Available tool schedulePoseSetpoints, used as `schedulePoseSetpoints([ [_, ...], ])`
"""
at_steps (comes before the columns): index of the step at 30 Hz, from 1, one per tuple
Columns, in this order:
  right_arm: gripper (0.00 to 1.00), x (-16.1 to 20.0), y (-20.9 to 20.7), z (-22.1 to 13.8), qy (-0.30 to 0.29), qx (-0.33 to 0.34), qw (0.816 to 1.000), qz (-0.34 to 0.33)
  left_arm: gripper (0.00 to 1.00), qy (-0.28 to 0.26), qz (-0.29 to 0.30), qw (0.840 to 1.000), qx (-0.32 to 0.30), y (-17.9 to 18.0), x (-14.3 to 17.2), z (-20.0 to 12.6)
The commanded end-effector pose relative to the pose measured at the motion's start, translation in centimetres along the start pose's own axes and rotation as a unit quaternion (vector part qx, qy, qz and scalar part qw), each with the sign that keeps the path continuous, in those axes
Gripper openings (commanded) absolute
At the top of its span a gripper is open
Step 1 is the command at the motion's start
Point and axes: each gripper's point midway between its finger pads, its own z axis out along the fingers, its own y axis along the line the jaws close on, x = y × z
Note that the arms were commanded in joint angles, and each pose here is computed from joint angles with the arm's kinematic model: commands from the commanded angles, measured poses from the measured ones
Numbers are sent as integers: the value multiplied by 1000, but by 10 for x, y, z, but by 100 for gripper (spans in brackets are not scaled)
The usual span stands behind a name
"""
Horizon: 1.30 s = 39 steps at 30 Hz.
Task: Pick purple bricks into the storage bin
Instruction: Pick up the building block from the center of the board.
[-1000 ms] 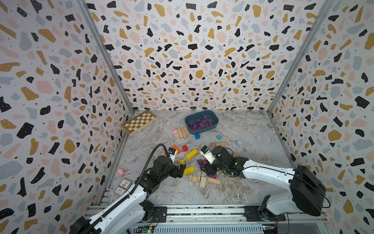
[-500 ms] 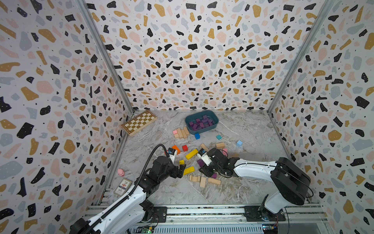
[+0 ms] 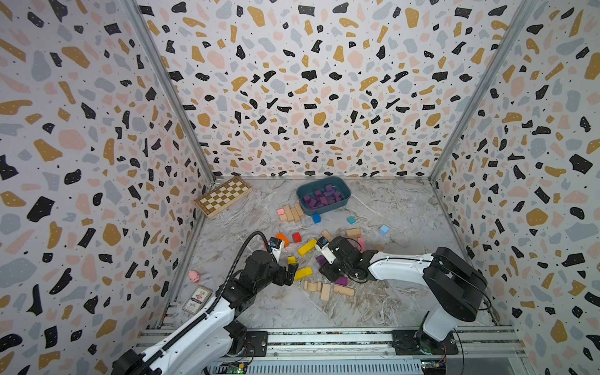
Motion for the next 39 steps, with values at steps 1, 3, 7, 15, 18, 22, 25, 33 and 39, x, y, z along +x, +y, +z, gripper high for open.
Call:
schedulePoseSetpoints([
  [1,47,-8,-7,-3,-3,22,1000,5,99,-12,-4,1000,1,1,-3,0],
  [3,47,-8,-9,-2,-2,29,1000,3,99,-12,-4,1000,1,0,-3,0],
  [7,49,-12,-11,2,-2,35,999,-2,99,-12,-4,1000,1,0,-3,-1],
  [15,53,-16,-11,10,-1,33,999,-5,99,-11,-3,1000,1,0,-2,0],
  [18,52,-16,-12,13,1,32,999,-4,99,-11,-3,1000,1,0,-3,0],
  [22,51,-17,-12,16,1,32,999,-6,99,-11,-3,1000,0,0,-3,0],
  [25,49,-18,-14,17,1,33,999,-7,99,-11,-2,1000,1,0,-3,1],
  [33,37,-22,-16,19,1,37,999,-15,99,-11,-2,1000,1,0,-3,1],
  [39,22,-27,-19,15,-3,41,999,-22,99,-12,-2,1000,1,0,-3,0],
])
